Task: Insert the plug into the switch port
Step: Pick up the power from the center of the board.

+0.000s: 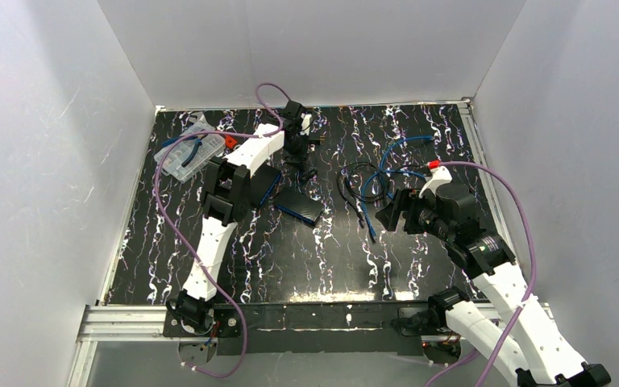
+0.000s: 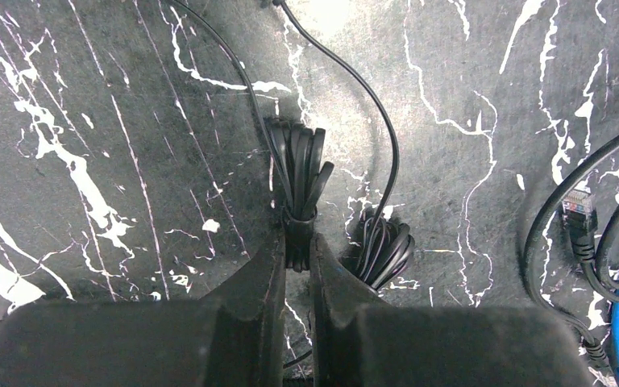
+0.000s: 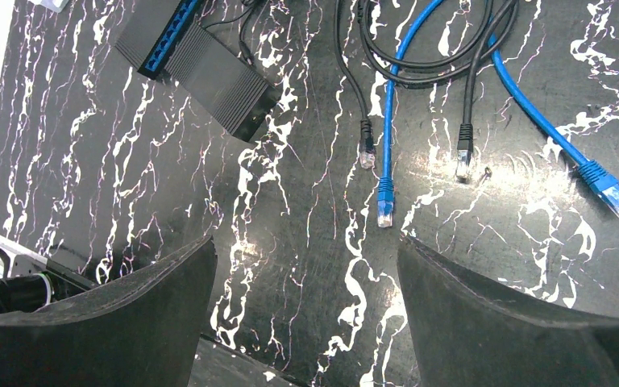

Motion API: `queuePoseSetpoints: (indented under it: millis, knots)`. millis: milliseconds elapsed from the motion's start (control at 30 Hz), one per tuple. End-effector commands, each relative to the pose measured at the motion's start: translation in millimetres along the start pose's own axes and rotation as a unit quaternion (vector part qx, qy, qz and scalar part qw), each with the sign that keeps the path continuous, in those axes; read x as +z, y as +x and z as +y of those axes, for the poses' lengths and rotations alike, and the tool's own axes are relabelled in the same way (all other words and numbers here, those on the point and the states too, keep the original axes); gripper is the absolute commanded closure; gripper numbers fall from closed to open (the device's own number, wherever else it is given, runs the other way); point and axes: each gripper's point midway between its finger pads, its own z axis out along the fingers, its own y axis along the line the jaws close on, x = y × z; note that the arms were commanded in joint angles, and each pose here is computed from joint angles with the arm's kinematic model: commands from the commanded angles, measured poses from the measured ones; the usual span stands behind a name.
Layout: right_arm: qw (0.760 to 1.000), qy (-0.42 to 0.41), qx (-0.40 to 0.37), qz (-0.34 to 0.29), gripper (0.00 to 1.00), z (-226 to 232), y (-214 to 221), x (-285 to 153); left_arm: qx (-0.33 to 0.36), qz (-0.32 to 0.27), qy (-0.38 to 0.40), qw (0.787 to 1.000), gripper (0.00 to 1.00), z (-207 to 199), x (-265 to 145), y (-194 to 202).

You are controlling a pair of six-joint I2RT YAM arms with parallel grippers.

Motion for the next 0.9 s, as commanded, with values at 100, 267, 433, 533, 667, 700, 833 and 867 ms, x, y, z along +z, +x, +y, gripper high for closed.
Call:
queuePoseSetpoints:
  millis: [100,267,433,533,667,700,833,867]
  knots:
    - [1.0,-0.016,0.0,-0.009,0.12,7,-5,-1,0.016,-0.023,-0.003,1.0,1.0,-2,-23,-11]
    - [0.999,-0.037,0.006,-0.006,0.12,17,-7,-1,0.041,-0.068,-0.018,0.997,1.0,-1,-66,-30]
    - [0.999,-0.048,0.007,-0.007,0.12,23,-12,-2,0.062,-0.097,-0.031,0.993,1.0,0,-104,-39]
    - [0.998,-0.057,0.007,-0.008,0.12,28,-17,-4,0.072,-0.112,-0.026,0.991,1.0,-3,-124,-41]
    - [0.998,-0.065,0.007,-0.008,0.12,33,-21,-6,0.082,-0.125,-0.012,0.989,1.0,-10,-149,-40]
    - [0.998,-0.066,0.006,-0.008,0.12,34,-22,-6,0.085,-0.127,-0.008,0.988,1.0,-12,-155,-39]
    - [0.997,-0.071,0.004,-0.013,0.12,38,-28,-10,0.092,-0.14,0.001,0.986,1.0,-16,-178,-36]
    - [0.997,-0.072,0.002,-0.013,0.12,39,-30,-11,0.093,-0.144,0.002,0.985,1.0,-16,-184,-36]
